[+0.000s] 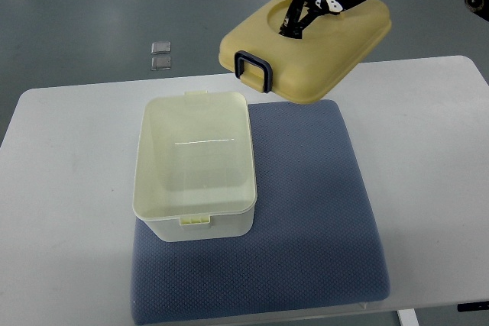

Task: Open white storage box with right hand
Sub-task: 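Carry the lid beside the box and lower it onto the mat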

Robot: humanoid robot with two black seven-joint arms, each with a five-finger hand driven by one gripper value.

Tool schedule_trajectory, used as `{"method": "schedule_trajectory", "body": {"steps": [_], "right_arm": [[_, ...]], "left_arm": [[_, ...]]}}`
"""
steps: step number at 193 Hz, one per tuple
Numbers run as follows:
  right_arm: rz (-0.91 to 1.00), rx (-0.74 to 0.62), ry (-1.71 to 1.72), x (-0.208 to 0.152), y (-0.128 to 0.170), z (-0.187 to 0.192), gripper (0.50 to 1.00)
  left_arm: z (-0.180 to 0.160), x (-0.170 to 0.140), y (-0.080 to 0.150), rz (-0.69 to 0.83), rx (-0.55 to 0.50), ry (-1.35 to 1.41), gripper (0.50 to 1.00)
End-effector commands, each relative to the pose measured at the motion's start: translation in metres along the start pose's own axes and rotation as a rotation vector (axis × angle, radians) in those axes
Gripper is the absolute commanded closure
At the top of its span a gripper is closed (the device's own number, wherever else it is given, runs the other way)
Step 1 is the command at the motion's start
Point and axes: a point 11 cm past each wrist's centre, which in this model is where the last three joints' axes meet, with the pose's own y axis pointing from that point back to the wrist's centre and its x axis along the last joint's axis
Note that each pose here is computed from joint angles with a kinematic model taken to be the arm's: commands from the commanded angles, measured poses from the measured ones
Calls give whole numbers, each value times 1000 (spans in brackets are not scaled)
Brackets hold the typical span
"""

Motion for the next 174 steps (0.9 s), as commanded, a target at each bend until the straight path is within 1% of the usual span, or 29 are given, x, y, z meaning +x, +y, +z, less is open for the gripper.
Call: {"method": "schedule_trajectory", "body": {"steps": [1, 40, 67, 102, 143, 145, 146, 147, 148, 149, 150, 152, 153, 154, 155, 156, 157, 158, 160, 161, 162, 163, 164, 165, 166, 167, 168, 170, 174], "right_arm": [[4, -52, -17, -31, 21, 14, 1000], [-15, -109, -61, -93, 45, 22, 1000], [-28, -110, -87, -129, 48, 15, 1000], [-35, -63, -141, -167, 32, -10, 1000], [-23, -63, -188, -202, 19, -25, 1000], [-20, -63, -189, -203, 19, -26, 989], [-19, -63, -191, -205, 18, -27, 963], [-19, -63, -191, -205, 18, -27, 963], [-15, -62, -192, -207, 17, -29, 932], [-15, -62, -192, -207, 17, -29, 932], [-11, -60, -192, -208, 17, -30, 904], [-11, -60, -192, -208, 17, -30, 904], [-5, -59, -193, -208, 16, -31, 871], [-5, -59, -193, -208, 16, -31, 871], [-2, -58, -194, -210, 16, -32, 836], [-2, -58, -194, -210, 16, -32, 836], [2, -56, -194, -211, 15, -34, 796], [2, -56, -194, -211, 15, -34, 795], [12, -54, -190, -211, 14, -35, 708], [12, -54, -190, -211, 14, -35, 707], [19, -51, -189, -211, 13, -37, 671], [19, -51, -189, -211, 13, -37, 671], [25, -49, -187, -211, 12, -38, 640], [25, -49, -187, -211, 12, -38, 640], [30, -47, -186, -212, 11, -39, 609], [30, -47, -186, -212, 11, -39, 609], [35, -45, -184, -212, 10, -40, 581], [41, -42, -184, -213, 9, -42, 568], [53, -40, -181, -214, 8, -44, 566]], "left_arm": [[0, 0, 0, 0, 1, 0, 500], [0, 0, 0, 0, 1, 0, 500], [1, 0, 0, 0, -1, 0, 500], [0, 0, 0, 0, 1, 0, 500], [0, 0, 0, 0, 1, 0, 500], [0, 0, 0, 0, 1, 0, 500], [0, -1, 0, -2, 0, 0, 500], [0, -1, 0, -2, 0, 0, 500], [0, 0, 0, 0, 0, 0, 500], [0, 0, 0, 0, 1, 0, 500], [0, 0, 0, 0, 1, 0, 500], [0, 0, 0, 0, 1, 0, 500], [0, 0, 0, 0, 1, 0, 500], [0, 0, 0, 0, 1, 0, 500], [0, 0, 0, 0, 1, 0, 500], [0, 0, 0, 0, 1, 0, 500], [1, 0, 0, 0, -1, 0, 500], [1, 0, 0, 0, -1, 0, 500], [0, 0, 0, 0, 0, 0, 500], [0, 0, 0, 0, 0, 0, 500], [0, 0, 0, 0, 1, 0, 500], [0, 0, 0, 0, 1, 0, 500], [1, 0, 0, 0, -1, 0, 500], [1, 0, 0, 0, -1, 0, 500], [0, 0, 0, 0, 0, 0, 500], [0, 0, 0, 0, 0, 0, 500], [1, 0, 0, 0, -1, 0, 500], [0, 0, 0, 0, 0, 0, 500], [0, 0, 0, 0, 1, 0, 500]]}}
